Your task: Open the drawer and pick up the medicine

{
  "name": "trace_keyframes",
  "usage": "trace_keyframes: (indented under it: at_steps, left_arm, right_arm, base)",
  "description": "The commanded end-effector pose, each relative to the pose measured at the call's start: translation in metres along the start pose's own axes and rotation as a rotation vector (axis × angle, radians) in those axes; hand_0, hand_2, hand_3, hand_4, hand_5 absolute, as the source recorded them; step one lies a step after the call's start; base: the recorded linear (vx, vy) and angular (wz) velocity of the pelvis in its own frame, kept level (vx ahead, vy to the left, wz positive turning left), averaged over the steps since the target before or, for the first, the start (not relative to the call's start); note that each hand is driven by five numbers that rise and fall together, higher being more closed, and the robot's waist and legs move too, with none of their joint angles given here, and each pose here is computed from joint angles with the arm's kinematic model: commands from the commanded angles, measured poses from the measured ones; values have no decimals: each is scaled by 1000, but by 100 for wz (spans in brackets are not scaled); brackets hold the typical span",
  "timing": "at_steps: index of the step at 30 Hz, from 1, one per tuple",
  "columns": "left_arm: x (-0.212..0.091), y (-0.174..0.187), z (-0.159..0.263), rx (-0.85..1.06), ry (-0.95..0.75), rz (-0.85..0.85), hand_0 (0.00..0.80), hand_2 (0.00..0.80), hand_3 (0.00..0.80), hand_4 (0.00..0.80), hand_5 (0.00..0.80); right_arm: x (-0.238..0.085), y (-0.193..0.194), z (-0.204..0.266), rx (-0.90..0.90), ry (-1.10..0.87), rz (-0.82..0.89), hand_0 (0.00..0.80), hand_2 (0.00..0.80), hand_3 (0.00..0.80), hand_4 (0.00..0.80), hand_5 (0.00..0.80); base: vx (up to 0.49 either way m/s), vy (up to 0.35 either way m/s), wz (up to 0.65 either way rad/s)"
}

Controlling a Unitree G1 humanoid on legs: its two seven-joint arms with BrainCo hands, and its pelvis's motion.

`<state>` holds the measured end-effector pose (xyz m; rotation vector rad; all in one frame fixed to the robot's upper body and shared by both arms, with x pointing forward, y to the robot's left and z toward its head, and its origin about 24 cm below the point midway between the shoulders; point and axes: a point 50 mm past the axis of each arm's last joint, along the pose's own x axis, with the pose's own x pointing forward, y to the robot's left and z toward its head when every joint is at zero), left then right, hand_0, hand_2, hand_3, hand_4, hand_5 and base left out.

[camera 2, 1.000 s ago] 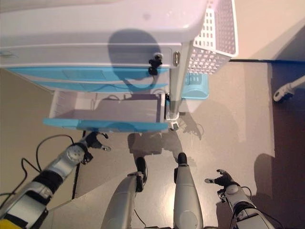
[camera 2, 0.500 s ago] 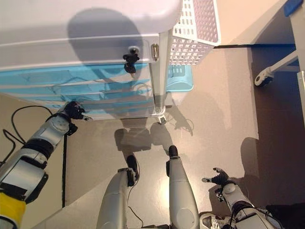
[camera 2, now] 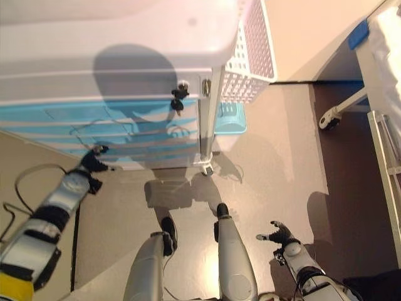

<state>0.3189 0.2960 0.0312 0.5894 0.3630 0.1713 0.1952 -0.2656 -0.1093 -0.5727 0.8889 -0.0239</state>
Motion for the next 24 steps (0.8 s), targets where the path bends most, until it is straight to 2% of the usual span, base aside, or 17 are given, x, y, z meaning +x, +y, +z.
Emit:
trace_keyframes:
  at_steps: [1, 5, 6, 7, 9, 10, 11, 13, 16, 18, 19, 24]
  left_arm:
    - [-8, -5, -8, -132, -28, -9, 0, 0, 0, 0, 0]
    - [-32, -33, -58, -234, 111, -76, 0, 0, 0, 0, 0]
    - [-47, -50, -87, -294, 218, -103, 0, 0, 0, 0, 0]
    - [-47, -50, -87, -294, 218, -104, 0, 0, 0, 0, 0]
    - [-70, -63, -125, -280, 368, -125, 0, 0, 0, 0, 0]
    - [-70, -63, -125, -280, 368, -125, 0, 0, 0, 0, 0]
    - [-88, -70, -148, -290, 463, -130, 0, 0, 0, 0, 0]
    - [-97, -75, -159, -284, 510, -134, 0, 0, 0, 0, 0]
    - [-128, -96, -186, -266, 650, -162, 0, 0, 0, 0, 0]
    - [-133, -99, -190, -267, 668, -169, 0, 0, 0, 0, 0]
    - [-147, -109, -199, -240, 729, -182, 0, 0, 0, 0, 0]
    - [-178, -135, -213, -251, 850, -239, 0, 0, 0, 0, 0]
  right_arm:
    - [-5, -10, -25, -33, 81, -32, 0, 0, 0, 0, 0]
    - [-10, -5, -42, -41, 137, -13, 0, 0, 0, 0, 0]
    - [-13, 0, -53, -48, 177, 7, 0, 0, 0, 0, 0]
    - [-13, 0, -54, -49, 177, 7, 0, 0, 0, 0, 0]
    - [-17, 7, -63, -57, 206, 29, 0, 0, 0, 0, 0]
    - [-17, 7, -63, -57, 207, 29, 0, 0, 0, 0, 0]
    - [-20, 14, -69, -33, 228, 43, 0, 0, 0, 0, 0]
    - [-21, 17, -71, -5, 232, 48, 0, 0, 0, 0, 0]
    - [-26, 34, -81, 214, 278, 74, 0, 0, 0, 0, 0]
    - [-28, 37, -84, 234, 287, 82, 0, 0, 0, 0, 0]
    - [-32, 46, -90, 300, 319, 100, 0, 0, 0, 0, 0]
    - [-37, 59, -97, 289, 354, 131, 0, 0, 0, 0, 0]
  base:
    - [51, -66, 20]
    - [91, -85, 31]
    - [87, -83, 37]
    - [89, -85, 35]
    - [77, -76, 37]
    - [106, -108, 20]
    - [56, -56, 9]
    - [58, -58, 4]
    - [44, -60, 10]
    - [24, -18, -2]
    - [54, -36, -1]
    - [46, -30, 0]
